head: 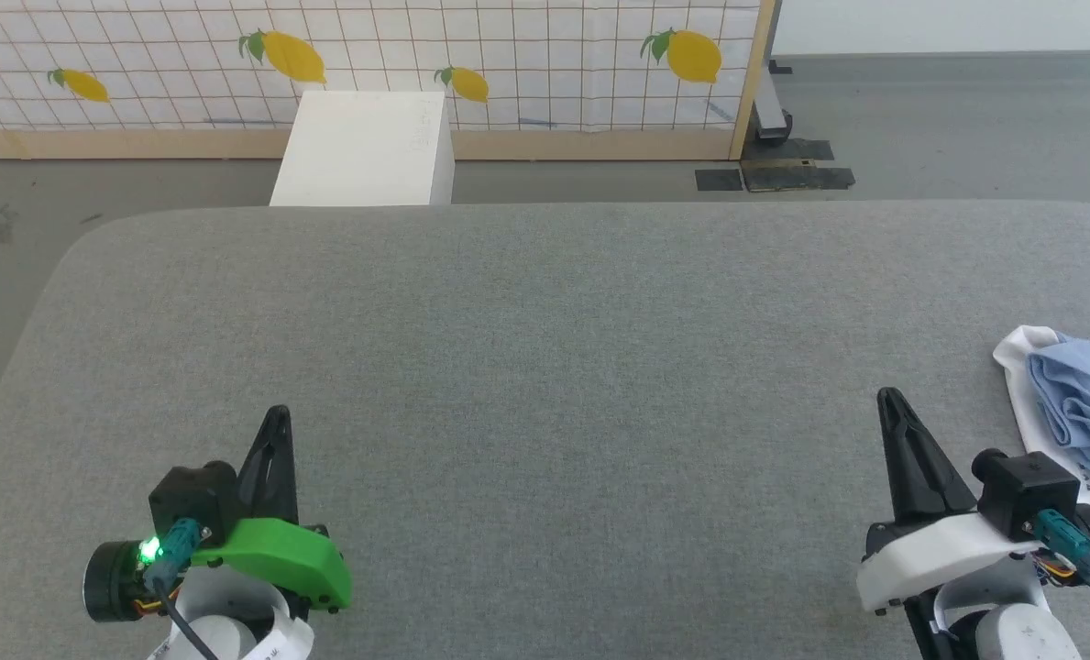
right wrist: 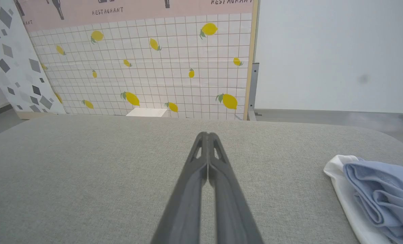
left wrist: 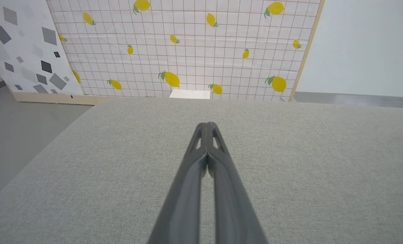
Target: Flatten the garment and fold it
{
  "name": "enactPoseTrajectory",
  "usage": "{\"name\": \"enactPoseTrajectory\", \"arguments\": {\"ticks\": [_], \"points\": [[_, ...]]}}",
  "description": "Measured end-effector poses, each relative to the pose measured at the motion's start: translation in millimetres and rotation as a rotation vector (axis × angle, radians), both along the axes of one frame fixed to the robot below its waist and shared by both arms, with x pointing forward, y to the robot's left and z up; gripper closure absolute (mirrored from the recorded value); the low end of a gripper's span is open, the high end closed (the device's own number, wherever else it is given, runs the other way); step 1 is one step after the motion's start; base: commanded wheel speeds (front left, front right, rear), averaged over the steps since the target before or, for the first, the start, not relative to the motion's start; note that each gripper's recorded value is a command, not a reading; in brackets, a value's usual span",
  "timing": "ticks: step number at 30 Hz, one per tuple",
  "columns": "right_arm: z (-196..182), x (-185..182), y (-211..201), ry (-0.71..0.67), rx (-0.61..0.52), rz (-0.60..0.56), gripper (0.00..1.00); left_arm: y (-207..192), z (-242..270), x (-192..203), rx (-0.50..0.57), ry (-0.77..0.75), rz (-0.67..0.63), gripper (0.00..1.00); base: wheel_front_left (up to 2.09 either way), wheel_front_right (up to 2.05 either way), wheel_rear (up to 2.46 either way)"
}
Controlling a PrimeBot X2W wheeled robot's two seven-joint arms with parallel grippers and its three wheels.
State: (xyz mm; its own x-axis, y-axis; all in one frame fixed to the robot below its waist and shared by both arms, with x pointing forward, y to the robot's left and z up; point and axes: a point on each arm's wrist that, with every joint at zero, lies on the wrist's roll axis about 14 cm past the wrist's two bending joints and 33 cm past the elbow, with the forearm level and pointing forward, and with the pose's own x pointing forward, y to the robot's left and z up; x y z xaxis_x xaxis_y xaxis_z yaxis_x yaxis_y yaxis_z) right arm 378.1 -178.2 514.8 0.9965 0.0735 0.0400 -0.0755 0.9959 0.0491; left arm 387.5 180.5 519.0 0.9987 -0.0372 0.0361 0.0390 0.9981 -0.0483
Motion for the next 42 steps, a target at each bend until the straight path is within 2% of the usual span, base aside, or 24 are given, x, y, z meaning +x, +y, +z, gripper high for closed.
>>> {"name": "enactPoseTrajectory", "arguments": {"ticks": [42], "points": [[8,-3,11,0.023,-0.056,0.036,1.0,-4,9,-6,0.057,0.008,0.019,1.0,0.0,0.0,0.0]]}}
